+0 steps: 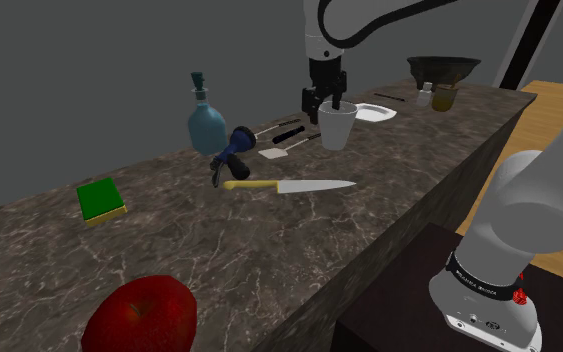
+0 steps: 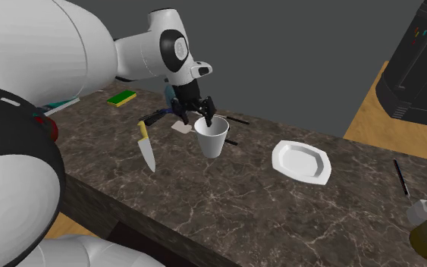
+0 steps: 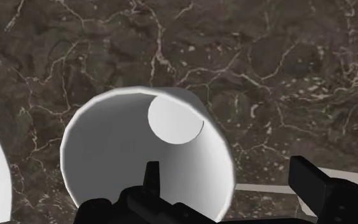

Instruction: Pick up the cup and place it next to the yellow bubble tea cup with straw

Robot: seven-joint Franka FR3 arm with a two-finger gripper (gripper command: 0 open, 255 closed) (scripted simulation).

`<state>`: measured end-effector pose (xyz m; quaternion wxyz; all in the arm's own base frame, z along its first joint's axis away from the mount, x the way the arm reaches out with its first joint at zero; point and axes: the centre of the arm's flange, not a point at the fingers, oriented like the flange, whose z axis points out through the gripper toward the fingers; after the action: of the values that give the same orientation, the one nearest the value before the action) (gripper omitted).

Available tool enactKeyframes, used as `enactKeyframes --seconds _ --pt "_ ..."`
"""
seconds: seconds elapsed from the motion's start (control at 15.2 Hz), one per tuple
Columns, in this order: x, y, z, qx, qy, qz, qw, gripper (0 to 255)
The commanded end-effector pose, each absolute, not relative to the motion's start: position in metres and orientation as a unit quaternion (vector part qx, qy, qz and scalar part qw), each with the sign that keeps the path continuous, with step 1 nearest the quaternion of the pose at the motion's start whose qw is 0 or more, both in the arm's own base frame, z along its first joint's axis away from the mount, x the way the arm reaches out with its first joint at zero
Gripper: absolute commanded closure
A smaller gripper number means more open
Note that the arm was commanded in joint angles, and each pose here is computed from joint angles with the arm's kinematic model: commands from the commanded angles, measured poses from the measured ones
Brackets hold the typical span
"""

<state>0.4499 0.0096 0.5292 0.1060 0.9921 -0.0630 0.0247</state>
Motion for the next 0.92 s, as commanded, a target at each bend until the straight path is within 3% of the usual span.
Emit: enactKeyframes --seconds 0.0,0.53,0.59,0.86 --pt "0.4508 0.0074 0.5140 0.992 -0.063 0.025 0.106 0" --pt "0.4508 0.0074 0.5140 0.992 -0.063 0.025 0.106 0" --pt "0.4508 0.0074 0.5140 0.992 -0.063 0.025 0.106 255" --pt "0.4508 0.0074 0.5140 0.992 -0.063 0.025 0.106 255"
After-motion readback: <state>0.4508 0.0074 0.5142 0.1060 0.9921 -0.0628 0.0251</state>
